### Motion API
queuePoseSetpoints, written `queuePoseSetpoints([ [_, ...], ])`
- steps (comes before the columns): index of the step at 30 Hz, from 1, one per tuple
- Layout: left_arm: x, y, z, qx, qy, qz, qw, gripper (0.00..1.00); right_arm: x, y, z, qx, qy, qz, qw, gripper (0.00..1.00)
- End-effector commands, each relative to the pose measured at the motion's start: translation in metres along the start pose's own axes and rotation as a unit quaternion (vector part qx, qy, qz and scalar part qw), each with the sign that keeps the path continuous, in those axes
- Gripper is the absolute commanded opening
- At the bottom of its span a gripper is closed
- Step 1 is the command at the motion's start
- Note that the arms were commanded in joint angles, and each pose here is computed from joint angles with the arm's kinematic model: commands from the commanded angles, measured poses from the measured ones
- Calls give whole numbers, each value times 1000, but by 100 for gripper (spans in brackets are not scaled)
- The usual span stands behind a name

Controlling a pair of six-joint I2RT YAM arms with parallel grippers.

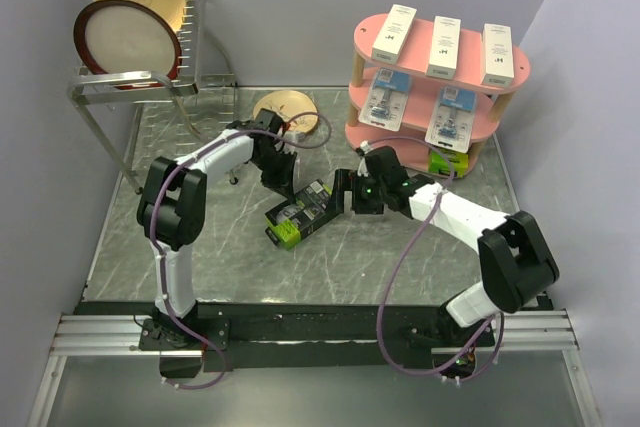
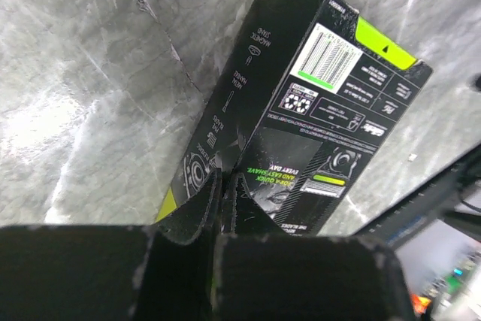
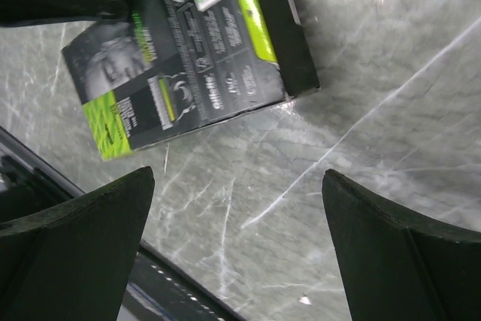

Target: Place and organize the shaving razors onto the shelf

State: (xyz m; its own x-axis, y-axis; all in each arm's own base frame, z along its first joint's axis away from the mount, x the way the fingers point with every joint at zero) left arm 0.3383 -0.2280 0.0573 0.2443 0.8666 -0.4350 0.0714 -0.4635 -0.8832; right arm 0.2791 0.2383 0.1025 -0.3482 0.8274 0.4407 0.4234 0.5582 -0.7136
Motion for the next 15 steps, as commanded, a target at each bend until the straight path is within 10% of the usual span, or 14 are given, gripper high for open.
queuePoseSetpoints([
  [1,101,64,96,173,-58,-161,970,1,10,9,-7,-12,68,-13,998,100],
  [15,80,79,116,218,-69,-123,966,3,81,60,-29,-11,187,-202,961,98],
])
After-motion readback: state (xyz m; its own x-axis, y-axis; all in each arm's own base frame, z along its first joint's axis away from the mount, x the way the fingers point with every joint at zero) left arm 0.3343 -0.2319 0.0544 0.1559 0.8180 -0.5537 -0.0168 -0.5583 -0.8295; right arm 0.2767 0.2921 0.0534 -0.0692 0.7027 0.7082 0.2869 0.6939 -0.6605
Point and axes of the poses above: each gripper's point midway between its finger pads, its own y axis out along the fingers, its own x axis along the line the jaws close on, z = x × y, the point moved 1 cm from there along -y, back along the fingers, and after that the axes turned 7 degrees about -y, right-handed, at the moved point
